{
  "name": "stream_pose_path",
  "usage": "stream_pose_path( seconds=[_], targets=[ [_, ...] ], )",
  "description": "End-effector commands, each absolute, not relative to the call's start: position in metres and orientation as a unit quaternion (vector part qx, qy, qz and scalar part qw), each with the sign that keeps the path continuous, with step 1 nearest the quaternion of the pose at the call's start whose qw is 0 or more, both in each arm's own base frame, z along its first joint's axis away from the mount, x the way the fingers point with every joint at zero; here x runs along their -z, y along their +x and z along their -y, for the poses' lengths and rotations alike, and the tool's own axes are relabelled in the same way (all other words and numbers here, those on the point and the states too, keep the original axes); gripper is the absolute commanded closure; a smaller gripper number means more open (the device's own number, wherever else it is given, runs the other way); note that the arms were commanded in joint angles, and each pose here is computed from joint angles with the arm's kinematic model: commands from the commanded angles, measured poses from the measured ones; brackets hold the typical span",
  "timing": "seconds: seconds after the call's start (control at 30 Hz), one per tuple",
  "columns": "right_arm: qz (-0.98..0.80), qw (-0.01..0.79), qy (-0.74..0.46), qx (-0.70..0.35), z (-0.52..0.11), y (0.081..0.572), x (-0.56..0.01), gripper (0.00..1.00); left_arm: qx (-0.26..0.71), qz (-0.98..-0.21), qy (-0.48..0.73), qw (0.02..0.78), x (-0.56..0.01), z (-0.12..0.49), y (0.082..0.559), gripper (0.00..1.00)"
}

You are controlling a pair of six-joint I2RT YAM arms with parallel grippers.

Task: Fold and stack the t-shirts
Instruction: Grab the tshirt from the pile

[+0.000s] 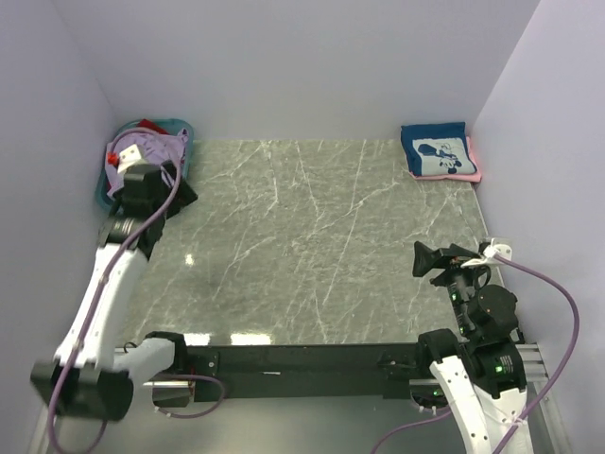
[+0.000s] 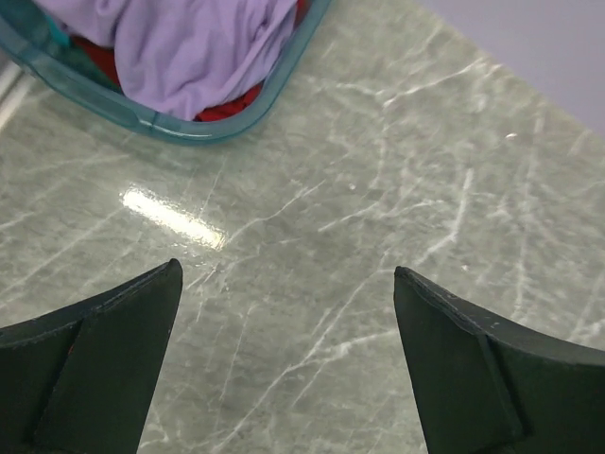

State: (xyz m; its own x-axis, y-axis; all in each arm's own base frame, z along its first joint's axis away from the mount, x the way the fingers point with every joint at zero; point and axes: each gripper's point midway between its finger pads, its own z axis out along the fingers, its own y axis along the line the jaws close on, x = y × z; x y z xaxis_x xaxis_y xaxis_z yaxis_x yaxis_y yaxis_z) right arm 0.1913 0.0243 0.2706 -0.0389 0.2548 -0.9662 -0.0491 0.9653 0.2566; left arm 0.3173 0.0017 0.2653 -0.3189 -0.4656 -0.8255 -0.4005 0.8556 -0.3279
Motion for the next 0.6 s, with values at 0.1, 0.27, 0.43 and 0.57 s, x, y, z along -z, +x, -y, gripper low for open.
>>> stream_pose_path(
  seconds=[0.1,0.27,0.43,0.57],
  targets=[
    [-0.690,0.709,0.034,-0.145,-0.040,0.188,-0.282,0.07,0.009,-0.803,-0.352,0.481,-0.246,-0.046,0.378,0.01],
    [-0.679,0.718,0.035,-0.148,-0.039,0.183,-0.286,0.07,-0.052,-0.770,-0.426,0.473,-0.233,-0.110,0.427,0.02],
    [-0.678,0.718,0.033,-0.153,-0.041,0.182,-0.286,0.07,-0.081,-0.755,-0.465,0.455,-0.217,-0.144,0.468,0.04],
    [-0.684,0.713,0.034,-0.149,-0.040,0.183,-0.284,0.07,-0.132,-0.761,-0.483,0.413,-0.176,-0.167,0.487,0.05]
  ],
)
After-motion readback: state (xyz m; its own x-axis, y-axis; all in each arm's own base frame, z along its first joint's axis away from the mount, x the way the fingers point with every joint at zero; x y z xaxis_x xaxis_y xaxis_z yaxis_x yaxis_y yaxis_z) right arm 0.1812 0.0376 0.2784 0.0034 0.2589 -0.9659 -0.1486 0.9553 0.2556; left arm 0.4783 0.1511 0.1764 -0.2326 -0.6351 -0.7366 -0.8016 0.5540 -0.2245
